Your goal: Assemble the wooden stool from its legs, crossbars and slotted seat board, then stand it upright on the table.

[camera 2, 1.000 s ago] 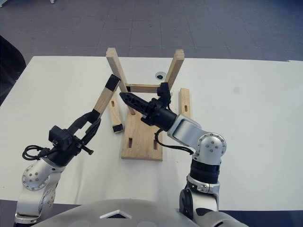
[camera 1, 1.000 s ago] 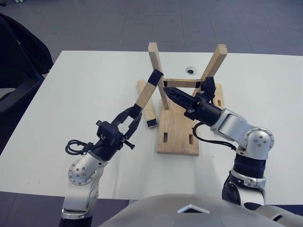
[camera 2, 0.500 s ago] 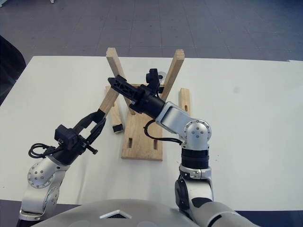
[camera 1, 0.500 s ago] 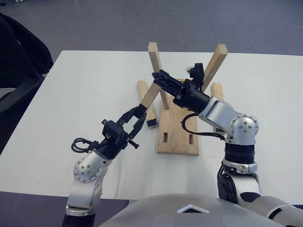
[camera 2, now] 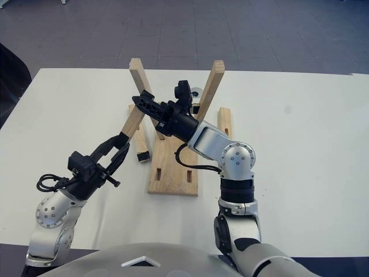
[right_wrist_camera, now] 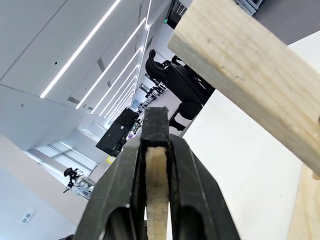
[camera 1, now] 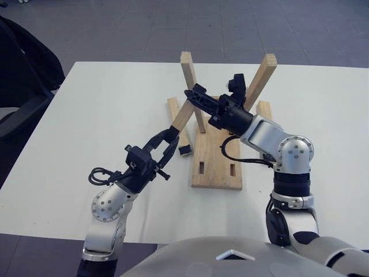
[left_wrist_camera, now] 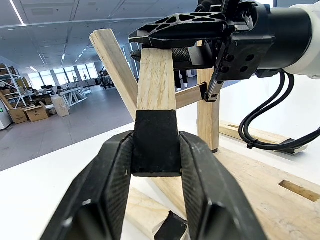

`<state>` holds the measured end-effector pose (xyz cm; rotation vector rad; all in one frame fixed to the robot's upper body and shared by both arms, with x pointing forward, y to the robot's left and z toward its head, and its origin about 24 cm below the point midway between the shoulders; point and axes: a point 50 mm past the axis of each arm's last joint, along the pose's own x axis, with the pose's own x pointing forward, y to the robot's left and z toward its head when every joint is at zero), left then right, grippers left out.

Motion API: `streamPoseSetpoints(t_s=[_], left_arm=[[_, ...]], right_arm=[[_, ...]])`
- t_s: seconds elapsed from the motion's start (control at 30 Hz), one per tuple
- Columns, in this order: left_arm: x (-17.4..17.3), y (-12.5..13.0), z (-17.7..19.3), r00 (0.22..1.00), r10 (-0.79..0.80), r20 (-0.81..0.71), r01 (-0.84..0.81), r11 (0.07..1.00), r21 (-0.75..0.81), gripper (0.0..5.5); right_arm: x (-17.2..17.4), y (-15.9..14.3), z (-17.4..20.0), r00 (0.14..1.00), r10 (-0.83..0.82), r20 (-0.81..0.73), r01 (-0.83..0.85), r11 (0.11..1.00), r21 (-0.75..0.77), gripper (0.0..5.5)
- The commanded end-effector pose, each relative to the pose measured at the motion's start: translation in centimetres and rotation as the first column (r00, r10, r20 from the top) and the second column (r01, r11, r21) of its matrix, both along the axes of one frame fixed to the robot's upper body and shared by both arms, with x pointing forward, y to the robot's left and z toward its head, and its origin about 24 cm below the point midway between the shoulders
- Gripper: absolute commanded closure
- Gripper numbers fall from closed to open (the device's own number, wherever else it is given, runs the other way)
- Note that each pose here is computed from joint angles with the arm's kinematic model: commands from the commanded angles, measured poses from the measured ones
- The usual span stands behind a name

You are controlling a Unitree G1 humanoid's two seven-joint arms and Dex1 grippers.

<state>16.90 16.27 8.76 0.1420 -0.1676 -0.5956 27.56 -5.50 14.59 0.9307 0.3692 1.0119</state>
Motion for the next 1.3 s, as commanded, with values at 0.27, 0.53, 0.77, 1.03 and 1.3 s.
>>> streamPoseSetpoints(t_s=[0.27, 0.53, 0.77, 1.03, 1.3], left_arm=[[1.4, -0.7, 0.5, 0.997, -0.025, 0.071, 0.02, 0.997, 0.072, 3.12], [-0.6, 0.7, -0.9, 0.999, -0.048, 0.009, 0.046, 0.989, 0.144, 2.53], [-1.7, 2.9, -5.0, 0.994, 0.02, -0.103, 0.004, 0.974, 0.225, 2.53], [-1.1, 2.9, -5.7, 0.993, 0.059, -0.099, -0.036, 0.974, 0.224, 2.53], [-0.7, 2.5, -5.7, 0.993, 0.064, -0.097, -0.042, 0.977, 0.207, 2.53]], right_arm=[[0.2, 0.0, 0.9, 1.0, -0.009, 0.007, 0.009, 1.0, 0.029, 5.08], [-0.3, -3.3, 1.2, 0.995, -0.091, 0.027, 0.092, 0.995, -0.03, 5.08], [-3.5, -10.4, 0.9, 0.967, -0.233, 0.099, 0.253, 0.915, -0.315, 5.08], [-2.5, -14.9, -0.6, 0.858, -0.447, 0.255, 0.504, 0.63, -0.591, 5.08], [0.6, -15.3, -1.7, 0.6, -0.692, 0.401, 0.774, 0.376, -0.51, 5.08]])
